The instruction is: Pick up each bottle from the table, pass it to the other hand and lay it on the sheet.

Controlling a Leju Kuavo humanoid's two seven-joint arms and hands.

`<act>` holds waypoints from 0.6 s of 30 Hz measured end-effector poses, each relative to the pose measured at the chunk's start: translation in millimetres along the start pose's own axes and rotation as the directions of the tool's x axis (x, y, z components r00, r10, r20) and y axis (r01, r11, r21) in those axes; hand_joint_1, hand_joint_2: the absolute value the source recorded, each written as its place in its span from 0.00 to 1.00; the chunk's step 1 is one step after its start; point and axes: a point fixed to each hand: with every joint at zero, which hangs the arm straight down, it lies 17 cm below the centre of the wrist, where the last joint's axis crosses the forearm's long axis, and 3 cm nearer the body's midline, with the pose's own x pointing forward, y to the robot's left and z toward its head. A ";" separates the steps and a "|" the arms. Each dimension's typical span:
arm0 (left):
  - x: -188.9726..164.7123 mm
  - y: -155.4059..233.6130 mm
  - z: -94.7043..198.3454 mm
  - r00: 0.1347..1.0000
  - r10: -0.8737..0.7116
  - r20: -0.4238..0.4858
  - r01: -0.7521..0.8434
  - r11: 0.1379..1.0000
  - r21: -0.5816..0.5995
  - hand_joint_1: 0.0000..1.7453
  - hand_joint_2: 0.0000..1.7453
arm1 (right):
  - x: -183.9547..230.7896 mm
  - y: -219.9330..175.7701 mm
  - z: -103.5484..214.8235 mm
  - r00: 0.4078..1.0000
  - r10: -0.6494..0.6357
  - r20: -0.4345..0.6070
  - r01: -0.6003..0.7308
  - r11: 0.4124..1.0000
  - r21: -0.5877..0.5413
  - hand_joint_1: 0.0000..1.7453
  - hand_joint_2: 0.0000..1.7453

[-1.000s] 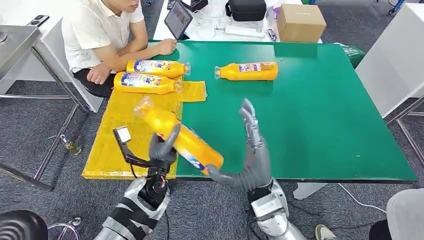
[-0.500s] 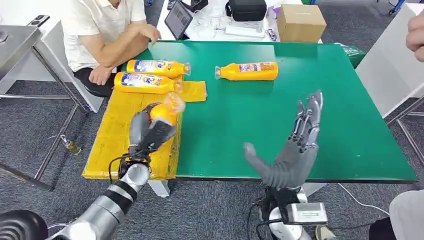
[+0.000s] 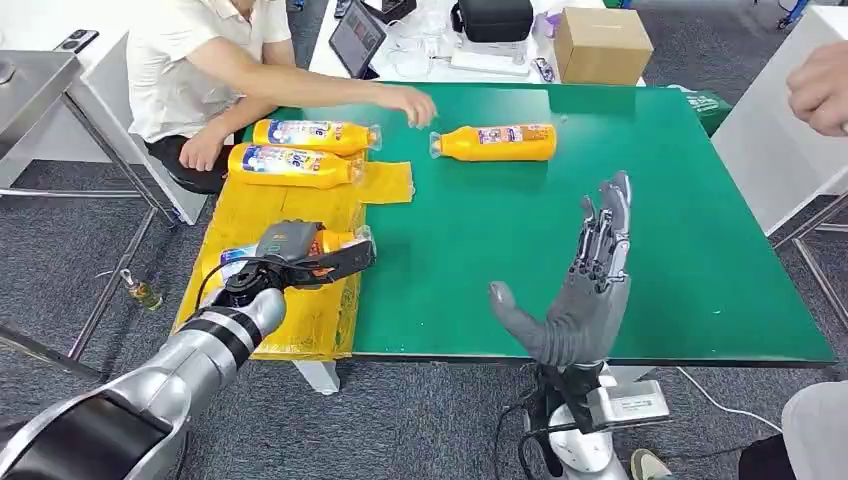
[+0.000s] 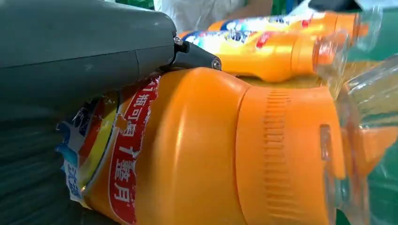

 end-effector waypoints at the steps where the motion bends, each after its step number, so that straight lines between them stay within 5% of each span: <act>1: -0.5 1.3 -1.3 1.000 -0.003 -0.003 0.003 1.000 -0.004 0.93 1.00 | -1.4 -0.9 0.0 1.000 0.002 -0.003 -0.002 1.000 -0.002 0.00 1.00; 2: -1.5 2.2 -2.1 1.000 -0.006 -0.006 0.006 1.000 -0.007 0.84 1.00 | -2.4 -1.5 0.0 1.000 0.004 -0.005 -0.004 1.000 -0.005 0.00 1.00; 4: -1.6 2.0 -3.3 1.000 -0.009 -0.008 0.009 1.000 -0.020 0.07 1.00 | -4.7 -2.1 0.6 1.000 0.004 -0.012 -0.004 1.000 -0.007 0.00 1.00; 5: -1.0 -2.7 -2.8 1.000 -0.005 -0.007 0.005 0.999 -0.047 0.01 1.00 | -6.0 -1.4 1.1 1.000 0.000 -0.016 0.000 1.000 -0.003 0.00 1.00; 18: 19.4 -40.1 7.8 0.998 0.049 0.046 -0.039 0.981 -0.192 0.00 1.00 | -23.9 2.5 9.4 0.998 -0.008 -0.067 0.009 1.000 0.011 0.00 1.00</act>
